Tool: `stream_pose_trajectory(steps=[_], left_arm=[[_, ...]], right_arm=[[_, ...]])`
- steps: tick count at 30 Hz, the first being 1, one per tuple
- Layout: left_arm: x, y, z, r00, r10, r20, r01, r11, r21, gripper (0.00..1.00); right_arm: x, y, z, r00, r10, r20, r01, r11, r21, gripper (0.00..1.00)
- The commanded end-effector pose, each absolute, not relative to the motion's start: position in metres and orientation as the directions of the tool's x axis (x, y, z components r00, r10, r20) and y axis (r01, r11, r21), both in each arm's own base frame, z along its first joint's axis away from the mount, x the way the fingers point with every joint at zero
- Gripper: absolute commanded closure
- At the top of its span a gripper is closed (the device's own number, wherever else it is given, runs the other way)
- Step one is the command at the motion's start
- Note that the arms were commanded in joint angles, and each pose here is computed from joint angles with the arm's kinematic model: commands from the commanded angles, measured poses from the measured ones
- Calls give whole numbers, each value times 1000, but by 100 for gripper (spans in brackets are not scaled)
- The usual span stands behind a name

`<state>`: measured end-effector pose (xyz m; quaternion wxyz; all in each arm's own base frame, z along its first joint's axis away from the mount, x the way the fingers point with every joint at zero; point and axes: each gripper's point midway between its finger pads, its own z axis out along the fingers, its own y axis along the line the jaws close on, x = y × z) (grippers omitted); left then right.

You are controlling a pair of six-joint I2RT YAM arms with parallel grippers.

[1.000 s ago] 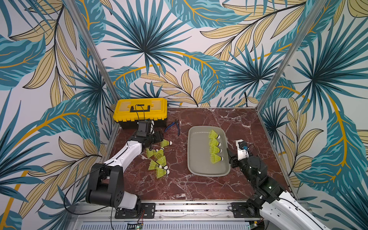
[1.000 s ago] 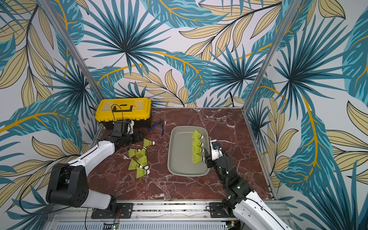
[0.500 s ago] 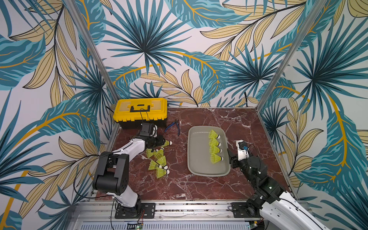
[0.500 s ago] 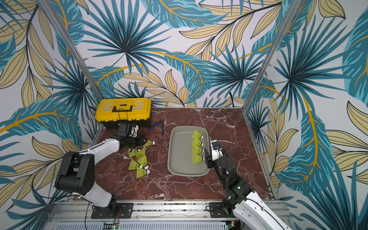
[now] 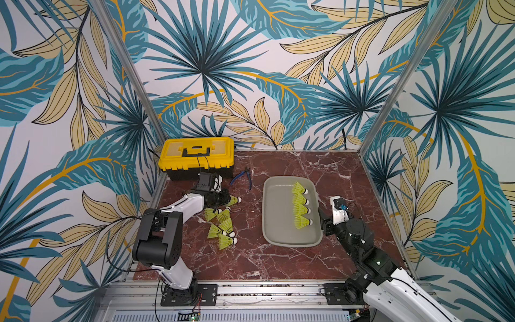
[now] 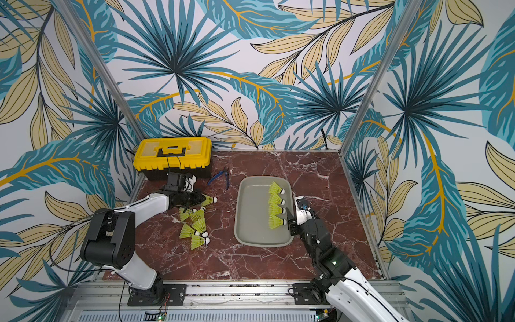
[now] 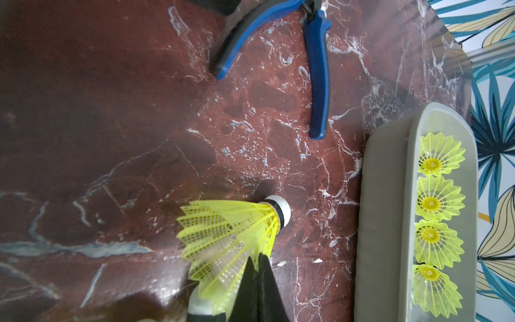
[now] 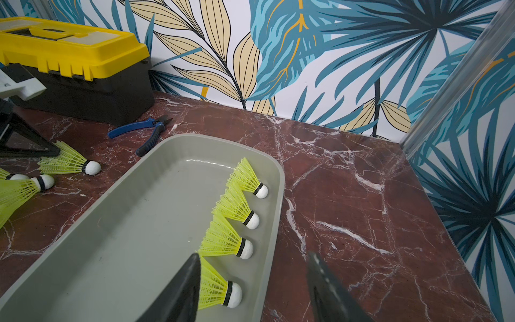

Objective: Put the shuttlecocks into the storage box
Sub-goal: Pick up the shuttlecock at the center of the board, then place the shuttlecock in the storage box.

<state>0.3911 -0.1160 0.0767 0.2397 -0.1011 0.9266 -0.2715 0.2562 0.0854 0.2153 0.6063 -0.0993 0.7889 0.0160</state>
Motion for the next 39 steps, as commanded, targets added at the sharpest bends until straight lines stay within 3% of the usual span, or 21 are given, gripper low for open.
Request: stream_pose_trajectory(steps=[1, 18, 39], left_arm=[[393, -122, 107, -842, -325, -431, -3, 801, -599, 100], [344, -173, 218, -825, -305, -476, 210, 616, -759, 100], [299, -267, 230, -886, -137, -443, 329, 489, -808, 100]], right_arm=[[254, 87, 212, -258, -135, -957, -189, 978, -87, 39], [279, 179, 207, -245, -270, -931, -557, 825, -93, 39], [319, 260, 185, -238, -347, -907, -765, 642, -45, 39]])
